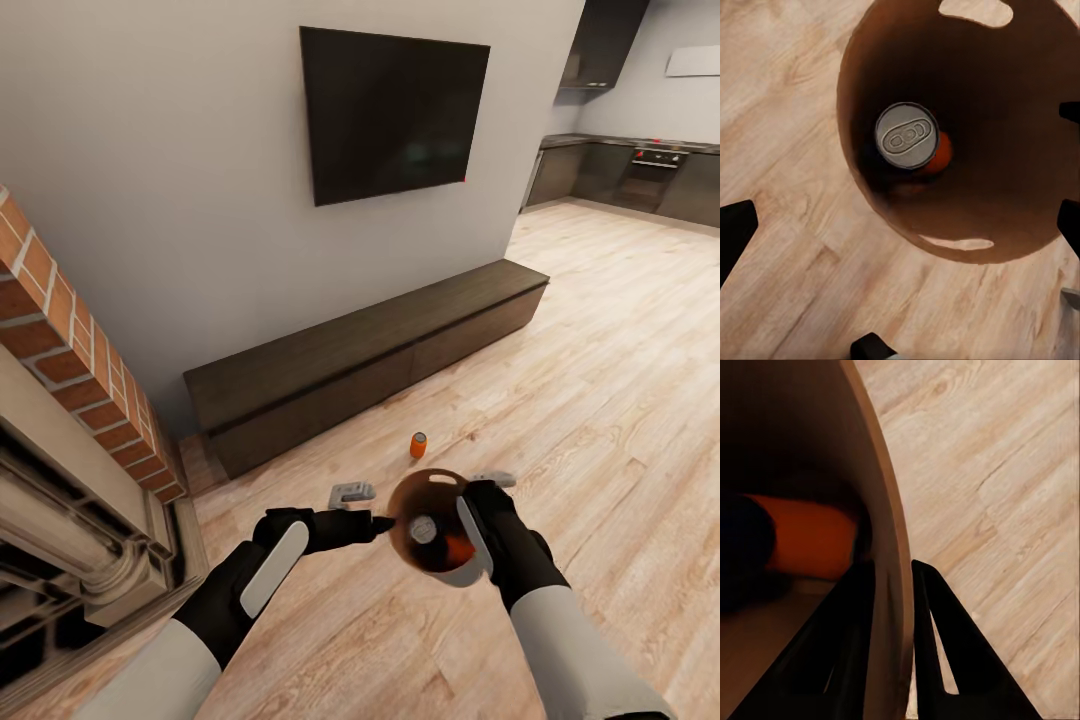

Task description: Put the three can of soda from the living room inside the tash can in the kitchen.

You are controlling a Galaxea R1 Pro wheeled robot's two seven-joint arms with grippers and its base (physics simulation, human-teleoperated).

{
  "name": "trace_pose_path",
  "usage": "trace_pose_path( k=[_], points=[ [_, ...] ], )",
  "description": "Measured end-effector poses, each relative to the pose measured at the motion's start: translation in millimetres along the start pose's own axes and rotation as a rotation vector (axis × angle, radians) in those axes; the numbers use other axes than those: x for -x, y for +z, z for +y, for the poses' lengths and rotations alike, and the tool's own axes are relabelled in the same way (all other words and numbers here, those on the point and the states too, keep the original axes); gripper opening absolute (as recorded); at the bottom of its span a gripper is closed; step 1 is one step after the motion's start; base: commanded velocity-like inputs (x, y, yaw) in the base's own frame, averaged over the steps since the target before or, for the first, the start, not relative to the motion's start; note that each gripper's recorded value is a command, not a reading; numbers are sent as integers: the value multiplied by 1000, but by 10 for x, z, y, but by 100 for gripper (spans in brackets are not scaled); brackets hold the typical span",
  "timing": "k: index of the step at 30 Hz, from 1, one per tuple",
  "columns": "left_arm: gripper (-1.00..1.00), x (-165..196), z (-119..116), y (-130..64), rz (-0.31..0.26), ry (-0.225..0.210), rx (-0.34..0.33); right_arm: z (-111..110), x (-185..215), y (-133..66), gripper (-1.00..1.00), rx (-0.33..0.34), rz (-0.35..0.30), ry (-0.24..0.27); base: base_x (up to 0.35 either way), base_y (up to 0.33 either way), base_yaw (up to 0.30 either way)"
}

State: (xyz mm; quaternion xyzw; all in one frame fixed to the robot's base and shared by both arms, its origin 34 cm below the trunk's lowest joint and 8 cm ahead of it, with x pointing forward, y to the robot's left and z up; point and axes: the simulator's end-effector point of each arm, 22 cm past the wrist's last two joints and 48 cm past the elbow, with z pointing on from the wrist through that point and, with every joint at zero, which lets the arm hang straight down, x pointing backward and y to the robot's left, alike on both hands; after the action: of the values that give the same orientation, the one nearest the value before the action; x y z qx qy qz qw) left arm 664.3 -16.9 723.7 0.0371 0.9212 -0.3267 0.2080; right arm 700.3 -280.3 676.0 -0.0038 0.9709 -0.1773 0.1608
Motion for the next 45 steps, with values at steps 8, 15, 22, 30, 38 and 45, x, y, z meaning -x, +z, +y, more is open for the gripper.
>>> trace_pose_path(
  k=[8, 15, 22, 30, 38, 45],
  points=[
    [100, -19, 39, 5, 5, -1, 8, -636, -81, 199, -100, 46, 90, 164, 0, 0, 0],
    [100, -45, 108, 15, 12, -5, 27, -641, -54, 224, -100, 249, 112, 281, 0, 0, 0],
    [100, -410, 533, 133, 105, -58, 113, -704, -46, 245, -100, 295, 104, 279, 0, 0, 0],
    [100, -618, 1301, 136, 215, -110, 316, -801, -64, 278, -100, 256, 100, 253, 0, 0, 0],
    [100, -611, 1531, 67, 236, -112, 398, -766, -56, 270, -100, 268, 98, 257, 0, 0, 0],
    [100, -624, 1708, -20, 246, -104, 490, -789, -62, 275, -100, 260, 97, 251, 0, 0, 0]
  ],
)
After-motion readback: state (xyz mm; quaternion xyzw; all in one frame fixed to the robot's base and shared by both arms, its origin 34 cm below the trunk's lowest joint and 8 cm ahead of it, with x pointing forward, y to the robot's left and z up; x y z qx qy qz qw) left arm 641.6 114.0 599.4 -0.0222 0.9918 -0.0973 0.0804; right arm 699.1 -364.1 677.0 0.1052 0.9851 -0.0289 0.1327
